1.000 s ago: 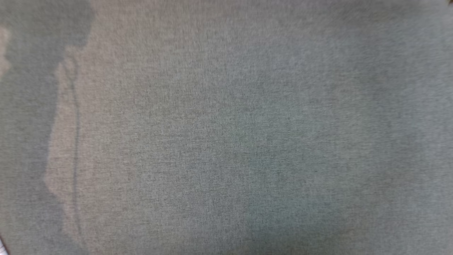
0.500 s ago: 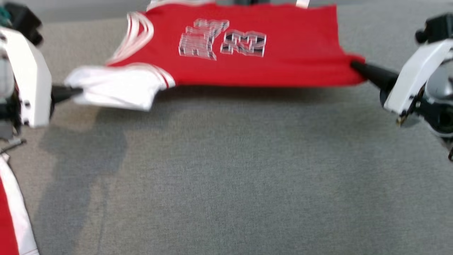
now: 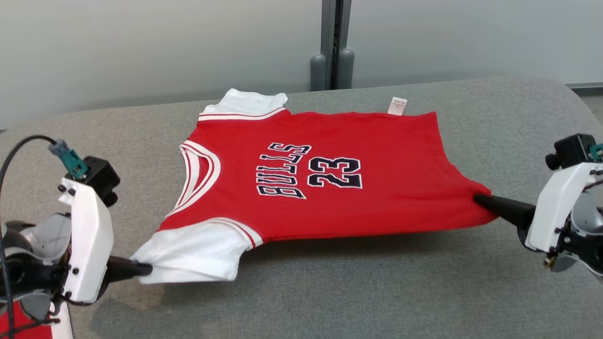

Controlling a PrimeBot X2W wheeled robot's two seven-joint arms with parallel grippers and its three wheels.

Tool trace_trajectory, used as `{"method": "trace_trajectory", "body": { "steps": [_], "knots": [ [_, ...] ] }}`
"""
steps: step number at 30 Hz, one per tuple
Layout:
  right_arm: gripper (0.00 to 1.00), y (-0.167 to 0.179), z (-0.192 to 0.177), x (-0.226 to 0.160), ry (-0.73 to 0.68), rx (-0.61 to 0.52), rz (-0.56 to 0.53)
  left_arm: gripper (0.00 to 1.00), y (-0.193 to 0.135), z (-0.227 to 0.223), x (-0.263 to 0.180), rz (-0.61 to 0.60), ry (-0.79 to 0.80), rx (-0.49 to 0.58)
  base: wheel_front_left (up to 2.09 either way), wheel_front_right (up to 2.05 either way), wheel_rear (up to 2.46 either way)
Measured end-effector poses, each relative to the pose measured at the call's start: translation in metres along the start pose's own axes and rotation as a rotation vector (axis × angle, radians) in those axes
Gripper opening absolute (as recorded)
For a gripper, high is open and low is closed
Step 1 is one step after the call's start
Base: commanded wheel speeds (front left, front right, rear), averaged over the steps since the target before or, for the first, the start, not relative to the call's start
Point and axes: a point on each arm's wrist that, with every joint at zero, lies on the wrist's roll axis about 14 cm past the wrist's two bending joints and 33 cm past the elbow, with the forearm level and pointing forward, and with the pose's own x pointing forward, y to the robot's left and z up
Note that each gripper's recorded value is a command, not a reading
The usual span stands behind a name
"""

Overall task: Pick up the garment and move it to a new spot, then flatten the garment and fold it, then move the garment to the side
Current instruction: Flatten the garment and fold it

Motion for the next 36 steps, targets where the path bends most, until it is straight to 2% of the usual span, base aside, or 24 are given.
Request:
{"method": "trace_trajectory", "body": {
  "steps": [6,15,20,26,36],
  "knots": [
    [0.00,0.000,-0.036,-0.012,0.077,0.013,0.013,0.00,-0.025,-0.031,-0.002,-0.060,0.090,0.004,0.00,0.00,0.00],
    [0.00,-0.014,-0.064,-0.028,0.173,0.027,-0.018,0.00,-0.034,-0.056,0.000,-0.098,0.186,-0.034,0.00,0.00,0.00],
    [0.00,-0.017,-0.069,-0.028,0.206,0.033,-0.022,0.00,-0.029,-0.052,0.007,-0.098,0.191,-0.051,0.00,0.00,0.00],
    [0.00,-0.021,-0.057,-0.014,0.219,0.032,-0.025,0.00,-0.014,-0.035,0.021,-0.102,0.193,-0.099,0.00,0.00,0.00],
    [0.00,-0.035,-0.046,0.013,0.246,0.173,-0.034,0.00,0.023,0.004,0.044,-0.083,0.199,-0.186,0.00,0.00,0.00]
  ]
}}
